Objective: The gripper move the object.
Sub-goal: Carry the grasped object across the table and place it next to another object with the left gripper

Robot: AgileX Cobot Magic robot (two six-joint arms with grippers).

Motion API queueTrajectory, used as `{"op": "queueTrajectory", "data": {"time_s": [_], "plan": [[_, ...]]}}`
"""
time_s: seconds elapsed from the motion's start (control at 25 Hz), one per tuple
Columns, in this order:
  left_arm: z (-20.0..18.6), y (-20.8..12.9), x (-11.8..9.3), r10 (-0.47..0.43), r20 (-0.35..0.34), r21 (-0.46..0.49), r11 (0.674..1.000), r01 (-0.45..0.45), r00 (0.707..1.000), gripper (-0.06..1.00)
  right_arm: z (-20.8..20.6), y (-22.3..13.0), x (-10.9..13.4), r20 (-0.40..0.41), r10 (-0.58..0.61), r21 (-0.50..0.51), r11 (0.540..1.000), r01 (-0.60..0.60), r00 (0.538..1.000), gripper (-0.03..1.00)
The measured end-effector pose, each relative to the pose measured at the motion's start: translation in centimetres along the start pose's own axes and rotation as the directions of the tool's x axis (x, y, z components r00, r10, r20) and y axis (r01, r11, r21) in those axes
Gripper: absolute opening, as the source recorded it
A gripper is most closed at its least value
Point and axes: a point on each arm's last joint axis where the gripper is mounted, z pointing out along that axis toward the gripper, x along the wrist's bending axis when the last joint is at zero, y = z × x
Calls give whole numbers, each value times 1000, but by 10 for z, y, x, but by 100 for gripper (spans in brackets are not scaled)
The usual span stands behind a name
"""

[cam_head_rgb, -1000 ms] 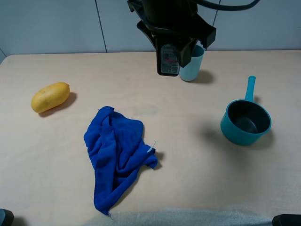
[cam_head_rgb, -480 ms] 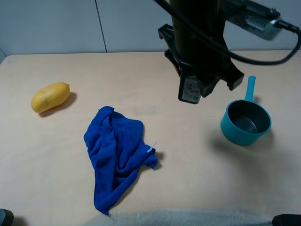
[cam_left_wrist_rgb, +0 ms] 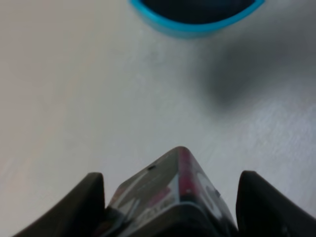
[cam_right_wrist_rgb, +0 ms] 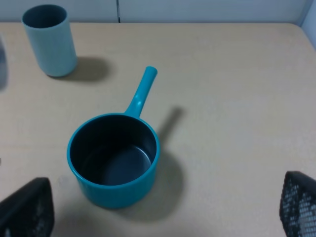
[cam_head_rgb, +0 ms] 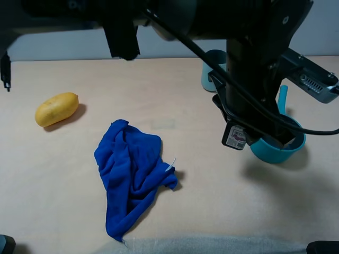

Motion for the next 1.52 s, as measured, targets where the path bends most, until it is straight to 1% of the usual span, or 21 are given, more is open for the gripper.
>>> {"op": "queueTrajectory", "data": {"time_s": [0.28, 0.48, 0.72, 0.92, 1.12, 1.52], "plan": [[19, 3, -20, 28, 8, -34, 999, -28, 1000, 58, 0, 0, 0, 0, 0, 0, 1000, 0, 1000, 69], [37, 4, -28, 40, 13, -49, 998, -39, 999, 58, 0, 0, 0, 0, 0, 0, 1000, 0, 1000, 69], [51, 7, -30, 42, 18, -86, 995, -40, 999, 58, 0, 0, 0, 0, 0, 0, 1000, 0, 1000, 69], [66, 6, -31, 45, 18, -84, 996, -43, 999, 58, 0, 0, 0, 0, 0, 0, 1000, 0, 1000, 69], [79, 4, -37, 56, 21, -82, 995, -54, 998, 58, 0, 0, 0, 0, 0, 0, 1000, 0, 1000, 69], [90, 4, -40, 67, 20, -92, 994, -65, 998, 58, 0, 0, 0, 0, 0, 0, 1000, 0, 1000, 69]]}}
